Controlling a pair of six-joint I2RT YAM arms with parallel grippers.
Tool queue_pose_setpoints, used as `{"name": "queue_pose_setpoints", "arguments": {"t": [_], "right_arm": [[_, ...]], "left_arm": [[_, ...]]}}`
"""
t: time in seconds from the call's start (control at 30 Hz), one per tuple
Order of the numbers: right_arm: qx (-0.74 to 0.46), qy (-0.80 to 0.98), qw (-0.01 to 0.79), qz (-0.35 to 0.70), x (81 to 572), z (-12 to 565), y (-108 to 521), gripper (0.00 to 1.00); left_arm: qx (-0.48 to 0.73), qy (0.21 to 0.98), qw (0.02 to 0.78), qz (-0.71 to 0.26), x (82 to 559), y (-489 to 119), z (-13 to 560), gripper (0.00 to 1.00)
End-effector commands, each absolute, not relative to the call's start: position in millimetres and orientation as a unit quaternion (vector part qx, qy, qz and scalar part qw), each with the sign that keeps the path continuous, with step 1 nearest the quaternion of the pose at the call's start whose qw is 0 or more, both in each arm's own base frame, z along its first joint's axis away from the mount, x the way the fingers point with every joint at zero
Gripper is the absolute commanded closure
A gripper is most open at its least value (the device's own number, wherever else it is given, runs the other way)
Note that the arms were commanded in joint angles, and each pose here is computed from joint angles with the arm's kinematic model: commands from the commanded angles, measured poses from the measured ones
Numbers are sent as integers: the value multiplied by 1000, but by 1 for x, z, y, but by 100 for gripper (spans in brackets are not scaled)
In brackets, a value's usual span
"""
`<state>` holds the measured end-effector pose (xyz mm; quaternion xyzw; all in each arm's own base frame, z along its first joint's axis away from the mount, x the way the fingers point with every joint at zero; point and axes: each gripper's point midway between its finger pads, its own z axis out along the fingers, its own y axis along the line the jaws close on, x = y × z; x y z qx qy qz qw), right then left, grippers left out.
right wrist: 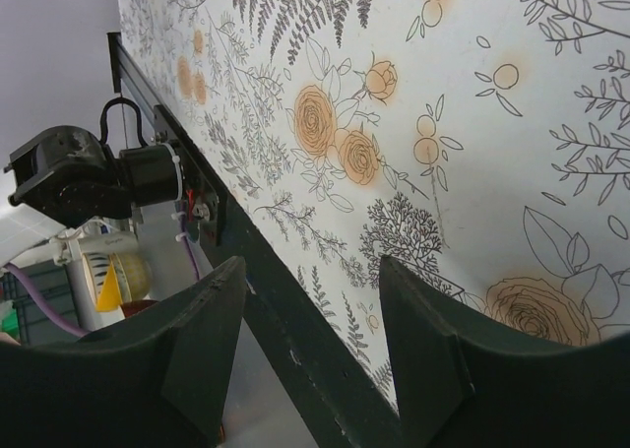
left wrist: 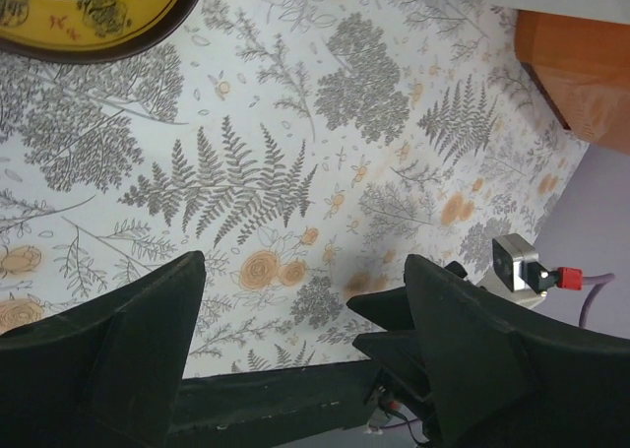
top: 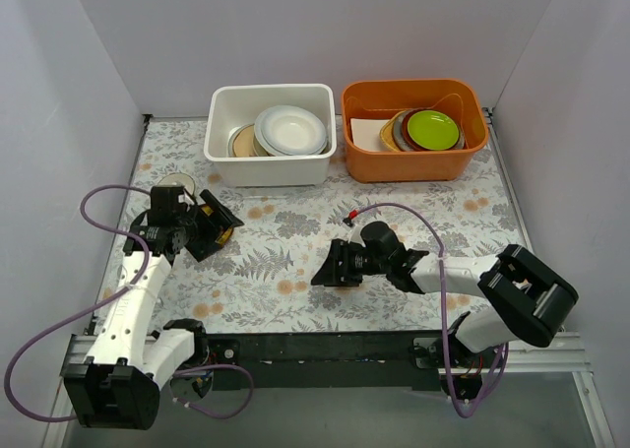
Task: Place the plates into the plastic bin on the countertop
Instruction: Pick up the plate at the center of the board.
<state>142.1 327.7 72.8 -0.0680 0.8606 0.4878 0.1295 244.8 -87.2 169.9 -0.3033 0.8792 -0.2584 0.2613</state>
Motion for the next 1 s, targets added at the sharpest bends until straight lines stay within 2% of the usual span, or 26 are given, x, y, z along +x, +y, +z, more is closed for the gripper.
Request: {"name": "queue_pose_setpoints", "arguments": {"t": [0.0,0.3,0.6,0.83,0.97], "right_arm": [[-76,845,146,508,150,88,344,36],[-81,845,138,510,147,86,351,37],[-80,846,139,508,146,82,348,36],[-106,841,140,511,152,91,378,36],[-127,842,134,506,155,90,410,37]], "left_arm": [[-339,870,260,-246,236,-81,156,19],[-413,833,237,-280,218,-88,112,21],[-460,795,246,-309,237,-89,101,22],[-386,834,297,-260,257,-76,145,21],[-353,830,353,-248,270,-67,200,18]]}}
